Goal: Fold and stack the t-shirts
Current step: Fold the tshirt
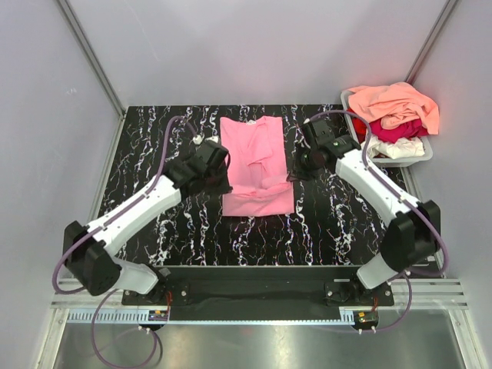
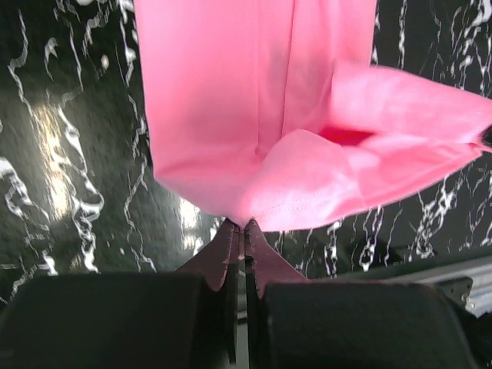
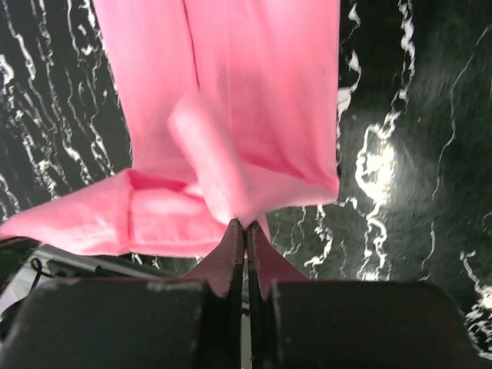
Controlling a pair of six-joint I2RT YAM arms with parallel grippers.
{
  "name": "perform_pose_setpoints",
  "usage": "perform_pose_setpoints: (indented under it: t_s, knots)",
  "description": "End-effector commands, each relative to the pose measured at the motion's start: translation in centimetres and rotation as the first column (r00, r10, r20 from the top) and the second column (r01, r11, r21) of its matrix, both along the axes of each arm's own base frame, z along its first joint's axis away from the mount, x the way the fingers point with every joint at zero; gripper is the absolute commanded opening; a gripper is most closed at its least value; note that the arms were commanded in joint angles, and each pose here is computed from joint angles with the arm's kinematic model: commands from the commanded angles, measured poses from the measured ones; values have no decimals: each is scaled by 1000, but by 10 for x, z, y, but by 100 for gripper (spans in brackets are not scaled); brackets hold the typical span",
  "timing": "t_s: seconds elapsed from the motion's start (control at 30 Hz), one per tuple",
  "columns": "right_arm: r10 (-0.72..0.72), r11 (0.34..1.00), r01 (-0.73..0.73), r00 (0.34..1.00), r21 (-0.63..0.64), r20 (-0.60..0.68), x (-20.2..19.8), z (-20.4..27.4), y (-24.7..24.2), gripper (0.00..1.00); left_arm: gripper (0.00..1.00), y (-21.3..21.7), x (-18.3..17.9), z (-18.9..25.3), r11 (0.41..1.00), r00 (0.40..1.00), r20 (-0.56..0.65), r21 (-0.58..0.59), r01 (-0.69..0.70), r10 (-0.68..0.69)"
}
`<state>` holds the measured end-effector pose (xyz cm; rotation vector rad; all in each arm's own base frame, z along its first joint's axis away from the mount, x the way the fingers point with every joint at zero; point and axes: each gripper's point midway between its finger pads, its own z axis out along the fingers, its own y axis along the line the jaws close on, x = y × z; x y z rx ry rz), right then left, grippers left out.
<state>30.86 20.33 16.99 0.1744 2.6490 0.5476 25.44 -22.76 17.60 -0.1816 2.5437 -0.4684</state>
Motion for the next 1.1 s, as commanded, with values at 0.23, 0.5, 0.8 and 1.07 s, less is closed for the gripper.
perform_pose_setpoints:
  t_s: [0.23,0.5,0.8,1.07]
  knots:
    - [36,999,-35,999,-38,33,59,4,-3,0,0,2,62,11,998,998,23,25,64,-64]
    - [50,998,-50,999,-42,-9,86,-19,4,0,0,3,94,0,998,998,-4,16,61,-61]
    - [31,999,-34,997,-41,-68,118,-52,6,0,0,10,135,-38,998,994,-87,1,62,-61]
    - [7,999,-11,997,-45,-78,164,-70,4,27,16,28,184,-85,999,980,-195,-25,42,-46]
